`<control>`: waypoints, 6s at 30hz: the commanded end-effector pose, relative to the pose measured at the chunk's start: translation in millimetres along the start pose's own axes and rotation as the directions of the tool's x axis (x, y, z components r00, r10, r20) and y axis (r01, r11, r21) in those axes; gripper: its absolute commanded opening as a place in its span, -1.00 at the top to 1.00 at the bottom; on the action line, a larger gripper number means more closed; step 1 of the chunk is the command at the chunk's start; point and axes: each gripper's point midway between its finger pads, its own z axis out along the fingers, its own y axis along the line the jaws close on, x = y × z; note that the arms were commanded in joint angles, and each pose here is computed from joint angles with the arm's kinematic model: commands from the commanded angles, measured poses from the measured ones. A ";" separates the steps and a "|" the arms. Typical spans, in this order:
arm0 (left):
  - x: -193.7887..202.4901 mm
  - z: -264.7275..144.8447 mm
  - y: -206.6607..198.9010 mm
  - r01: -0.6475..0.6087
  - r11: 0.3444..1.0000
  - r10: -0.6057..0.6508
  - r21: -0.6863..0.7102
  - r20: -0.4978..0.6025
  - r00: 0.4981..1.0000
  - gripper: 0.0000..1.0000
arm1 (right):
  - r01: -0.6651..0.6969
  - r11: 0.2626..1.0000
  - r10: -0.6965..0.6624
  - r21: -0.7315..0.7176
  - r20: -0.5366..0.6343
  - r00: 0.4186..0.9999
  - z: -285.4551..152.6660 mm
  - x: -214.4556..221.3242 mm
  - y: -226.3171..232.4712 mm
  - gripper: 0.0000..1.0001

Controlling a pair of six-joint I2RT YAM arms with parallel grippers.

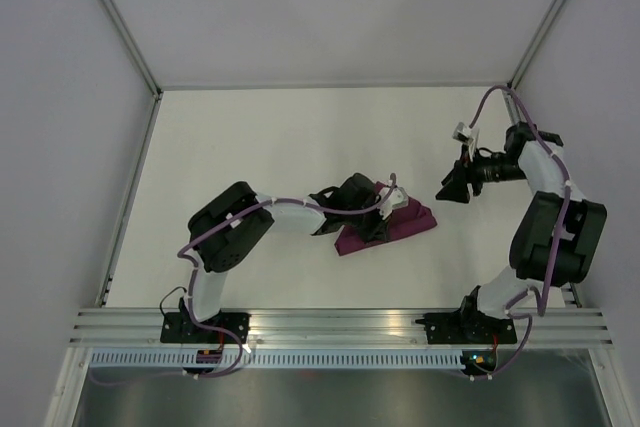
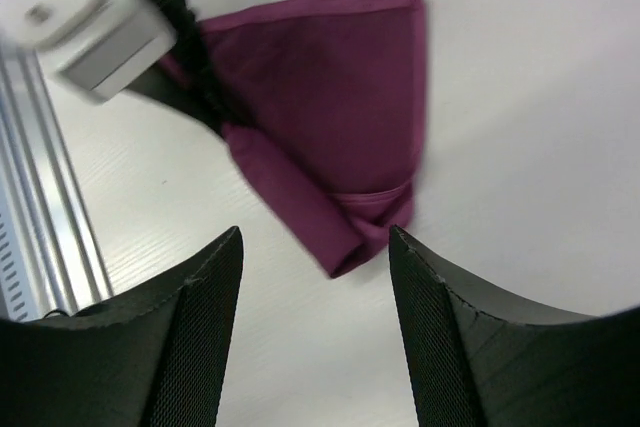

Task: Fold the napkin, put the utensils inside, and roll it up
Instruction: Roll the napkin at the center of the board.

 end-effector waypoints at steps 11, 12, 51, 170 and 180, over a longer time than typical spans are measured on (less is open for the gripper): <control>139.0 -28.3 4.4 0.447 0.895 -0.381 0.009 -0.509 0.772 0.95 | 0.563 0.781 -0.539 0.270 -0.162 0.826 56.3 15.1 47.6 -0.50; 138.7 -29.2 5.3 0.456 0.890 -0.385 0.015 -0.511 0.769 0.95 | 0.581 0.766 -0.547 0.276 -0.196 0.814 59.3 17.8 46.4 -0.50; 145.8 -32.2 9.8 0.547 0.836 -0.422 0.046 -0.583 0.694 0.71 | 0.657 0.731 -0.671 -0.182 -0.364 0.646 161.2 109.7 119.1 -0.08; 122.9 -17.3 -15.8 0.274 0.957 -0.220 0.095 -0.379 0.899 0.95 | 0.489 0.856 -0.476 0.168 -0.113 0.872 49.1 1.5 64.5 -0.58; 119.4 -27.3 -15.0 0.480 0.863 -0.376 0.158 -0.436 0.818 0.95 | 0.644 0.759 -0.602 0.097 -0.273 0.750 110.7 69.0 77.4 -0.61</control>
